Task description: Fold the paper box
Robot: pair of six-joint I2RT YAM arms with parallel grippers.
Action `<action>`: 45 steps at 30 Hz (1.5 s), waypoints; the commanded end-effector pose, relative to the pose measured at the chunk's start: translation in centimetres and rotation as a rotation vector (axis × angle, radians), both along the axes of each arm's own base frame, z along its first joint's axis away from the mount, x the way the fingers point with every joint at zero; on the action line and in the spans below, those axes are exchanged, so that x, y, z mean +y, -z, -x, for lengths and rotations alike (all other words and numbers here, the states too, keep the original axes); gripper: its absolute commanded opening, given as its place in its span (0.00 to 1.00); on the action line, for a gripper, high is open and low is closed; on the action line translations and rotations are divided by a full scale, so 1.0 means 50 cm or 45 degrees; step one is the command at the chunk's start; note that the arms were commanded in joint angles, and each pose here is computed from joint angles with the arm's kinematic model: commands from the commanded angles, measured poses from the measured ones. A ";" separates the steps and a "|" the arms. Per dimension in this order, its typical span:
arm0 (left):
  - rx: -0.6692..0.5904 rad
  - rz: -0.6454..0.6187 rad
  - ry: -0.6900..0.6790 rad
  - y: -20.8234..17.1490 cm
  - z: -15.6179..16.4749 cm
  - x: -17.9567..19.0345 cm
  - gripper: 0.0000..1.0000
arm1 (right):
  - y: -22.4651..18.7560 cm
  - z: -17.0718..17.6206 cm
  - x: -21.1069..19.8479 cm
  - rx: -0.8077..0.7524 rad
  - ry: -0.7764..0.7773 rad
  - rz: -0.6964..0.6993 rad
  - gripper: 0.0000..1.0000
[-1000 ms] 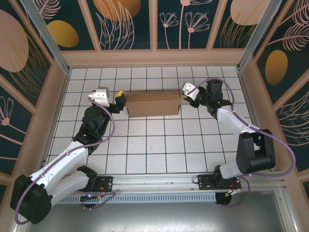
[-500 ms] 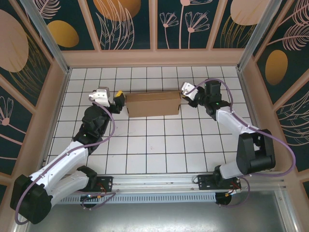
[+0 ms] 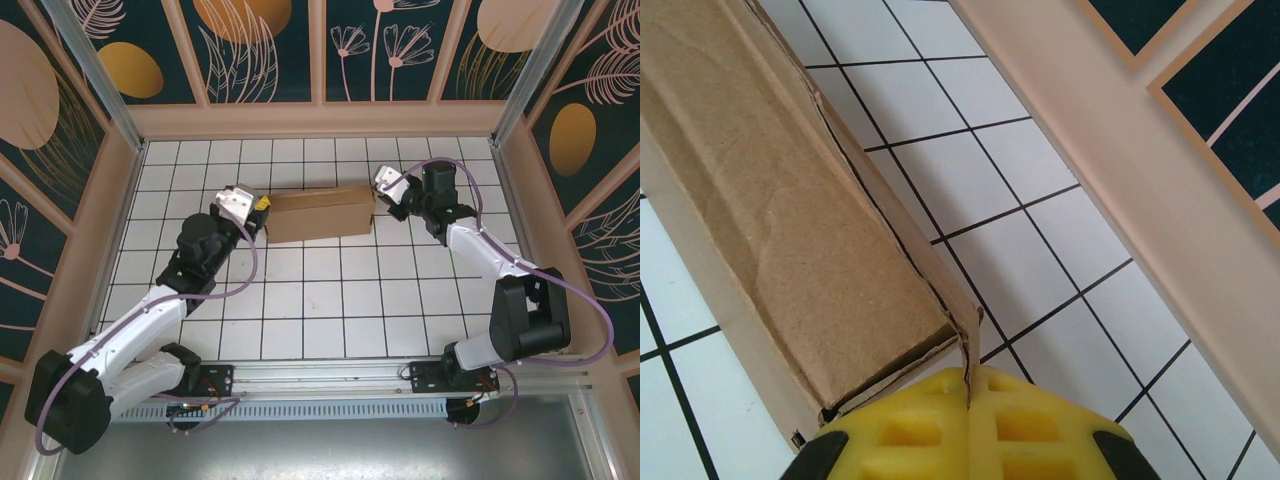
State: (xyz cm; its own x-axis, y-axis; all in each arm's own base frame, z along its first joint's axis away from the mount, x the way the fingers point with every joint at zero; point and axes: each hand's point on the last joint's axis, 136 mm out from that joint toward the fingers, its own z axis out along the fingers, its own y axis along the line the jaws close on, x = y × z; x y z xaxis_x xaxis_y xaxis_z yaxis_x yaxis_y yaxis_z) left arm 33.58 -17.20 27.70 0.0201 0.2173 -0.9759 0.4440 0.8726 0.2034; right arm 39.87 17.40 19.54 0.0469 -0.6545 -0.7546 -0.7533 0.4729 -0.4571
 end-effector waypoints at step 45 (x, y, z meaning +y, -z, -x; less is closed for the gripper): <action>0.193 -0.251 0.438 0.152 -0.122 0.059 0.01 | 0.002 -0.015 0.005 0.108 0.025 -0.099 0.00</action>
